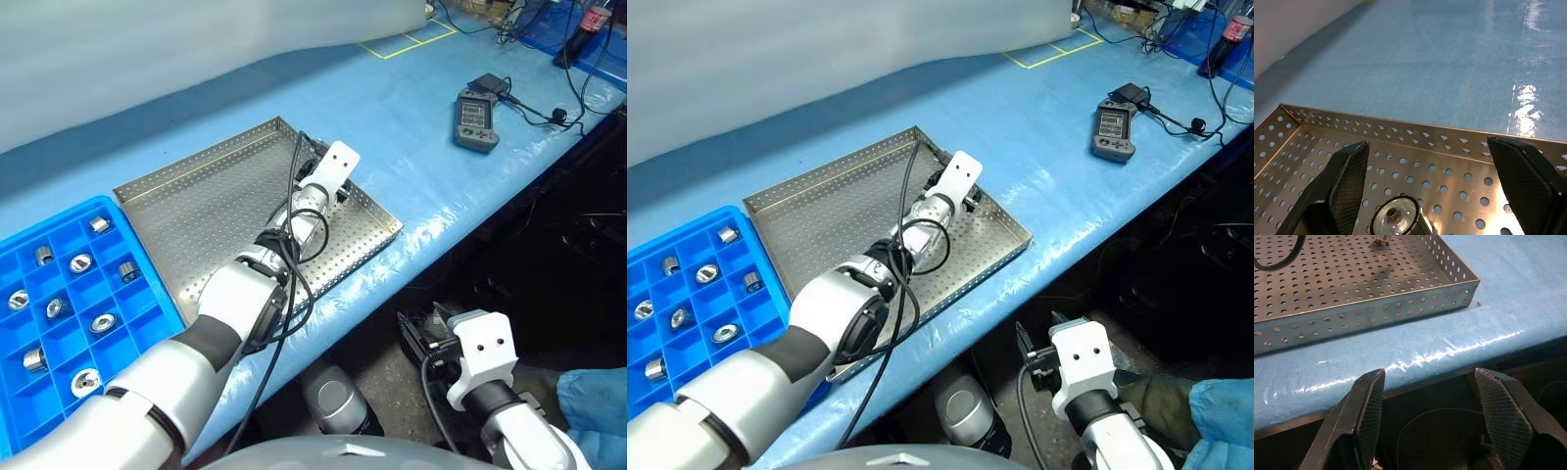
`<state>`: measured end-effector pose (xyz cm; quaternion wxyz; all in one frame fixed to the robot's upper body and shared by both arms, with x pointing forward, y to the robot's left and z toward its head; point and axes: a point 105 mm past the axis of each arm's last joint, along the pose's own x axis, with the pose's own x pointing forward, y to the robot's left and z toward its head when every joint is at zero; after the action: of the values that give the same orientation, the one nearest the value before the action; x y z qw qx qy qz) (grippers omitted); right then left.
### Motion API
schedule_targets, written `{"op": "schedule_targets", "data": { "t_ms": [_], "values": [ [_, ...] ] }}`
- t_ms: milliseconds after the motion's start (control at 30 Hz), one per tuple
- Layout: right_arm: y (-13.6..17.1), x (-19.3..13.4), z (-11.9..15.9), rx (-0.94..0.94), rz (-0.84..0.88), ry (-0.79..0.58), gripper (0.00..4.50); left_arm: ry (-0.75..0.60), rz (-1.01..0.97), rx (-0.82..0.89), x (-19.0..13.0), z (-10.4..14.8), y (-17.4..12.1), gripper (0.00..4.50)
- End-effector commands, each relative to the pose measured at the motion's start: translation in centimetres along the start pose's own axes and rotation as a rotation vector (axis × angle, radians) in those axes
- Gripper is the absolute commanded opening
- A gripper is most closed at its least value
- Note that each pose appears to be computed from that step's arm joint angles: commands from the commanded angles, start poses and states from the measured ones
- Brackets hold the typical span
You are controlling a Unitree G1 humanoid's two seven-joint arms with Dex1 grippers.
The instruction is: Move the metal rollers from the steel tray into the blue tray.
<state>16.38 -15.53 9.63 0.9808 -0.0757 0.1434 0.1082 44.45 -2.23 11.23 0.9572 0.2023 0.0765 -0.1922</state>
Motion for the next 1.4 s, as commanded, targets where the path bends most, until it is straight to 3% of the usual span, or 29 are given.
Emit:
{"op": "schedule_targets", "data": {
  "t_ms": [33, 1100, 1200, 1333, 1400],
  "values": [
    [-0.3, -0.4, 0.8, -0.014, -0.019, -0.033, 3.12, 0.027, -0.056, -0.028, -0.2, -0.5, -3.2, 4.23],
    [-0.7, -1.0, 0.2, -0.010, -0.056, -0.012, 3.12, 0.157, -0.078, -0.073, -1.0, -4.7, -5.1, 4.23],
    [-0.6, -1.0, 0.1, -0.010, -0.055, -0.013, 3.16, 0.156, -0.086, -0.067, -1.0, -4.7, -5.2, 3.39],
    [-0.7, -1.0, 0.1, -0.011, -0.064, -0.011, 3.16, 0.149, -0.107, -0.071, -1.0, -4.6, -5.6, 3.39],
    [-0.8, -1.0, 0.1, -0.014, -0.068, -0.009, 3.16, 0.144, -0.112, -0.075, -1.0, -4.4, -5.7, 3.06]
  ]
}}
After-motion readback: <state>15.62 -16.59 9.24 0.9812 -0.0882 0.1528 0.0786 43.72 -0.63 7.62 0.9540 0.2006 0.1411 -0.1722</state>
